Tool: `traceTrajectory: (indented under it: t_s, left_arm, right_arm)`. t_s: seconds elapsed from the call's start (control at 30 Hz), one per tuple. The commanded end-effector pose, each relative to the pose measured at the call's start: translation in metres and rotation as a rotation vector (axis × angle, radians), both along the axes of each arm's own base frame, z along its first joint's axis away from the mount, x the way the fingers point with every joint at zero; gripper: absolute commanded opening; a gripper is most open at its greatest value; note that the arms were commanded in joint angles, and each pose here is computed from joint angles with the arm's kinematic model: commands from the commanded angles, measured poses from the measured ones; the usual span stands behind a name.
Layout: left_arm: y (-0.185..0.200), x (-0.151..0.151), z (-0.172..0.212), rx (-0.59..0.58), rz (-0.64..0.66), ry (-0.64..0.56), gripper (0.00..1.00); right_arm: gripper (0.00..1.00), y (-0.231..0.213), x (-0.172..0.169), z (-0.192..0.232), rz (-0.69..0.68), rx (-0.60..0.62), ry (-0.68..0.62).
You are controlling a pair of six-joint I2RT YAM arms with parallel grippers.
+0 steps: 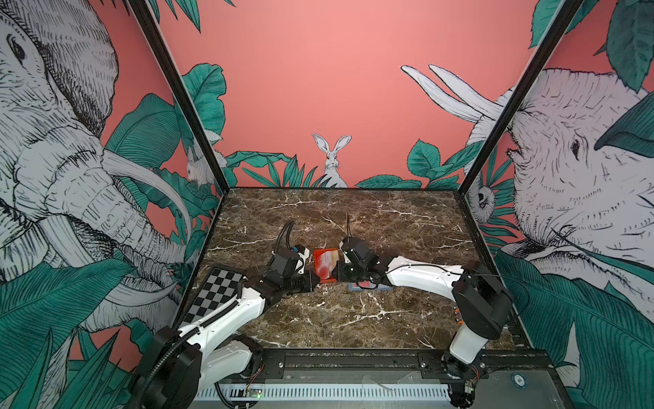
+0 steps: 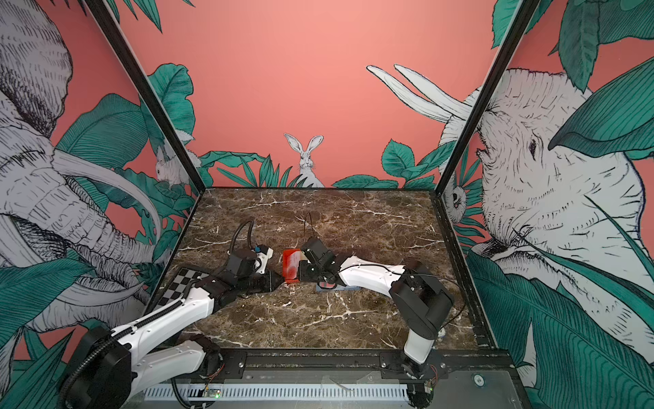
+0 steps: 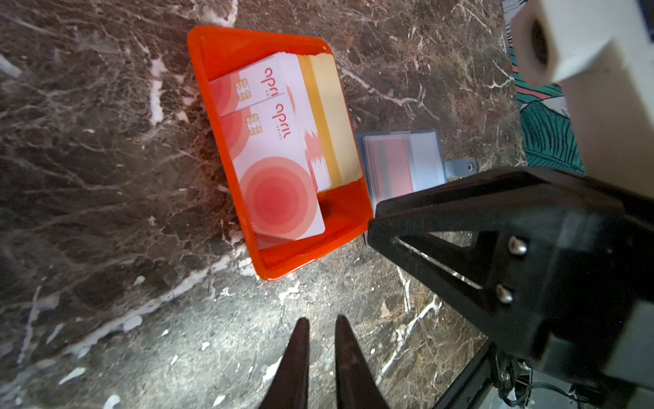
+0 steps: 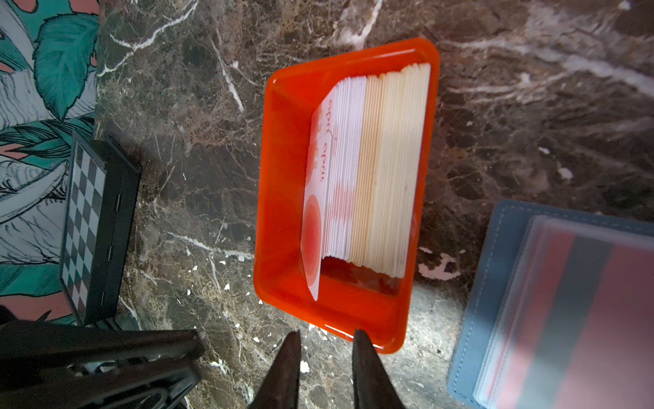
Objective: Put the credit cards into the card holder
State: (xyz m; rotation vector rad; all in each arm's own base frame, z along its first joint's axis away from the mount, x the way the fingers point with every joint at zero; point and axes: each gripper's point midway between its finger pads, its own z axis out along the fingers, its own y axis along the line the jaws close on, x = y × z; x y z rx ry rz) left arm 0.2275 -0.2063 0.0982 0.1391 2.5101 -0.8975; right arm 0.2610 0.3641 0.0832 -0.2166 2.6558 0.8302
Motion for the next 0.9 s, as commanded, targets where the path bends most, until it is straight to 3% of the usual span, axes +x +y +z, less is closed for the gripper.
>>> traceTrajectory:
  t_s: [0.0, 0.87]
  left_arm:
    - [0.001, 0.001, 0.003, -0.016, 0.008, -0.017, 0.17]
    - [0.000, 0.002, 0.000, -0.043, 0.029, -0.008, 0.16]
  right_arm:
    - [0.27, 0.010, 0.006, 0.004, -0.008, 0.019, -0.013]
    - [0.19, 0.027, 0.005, -0.008, -0.002, 0.038, 0.029]
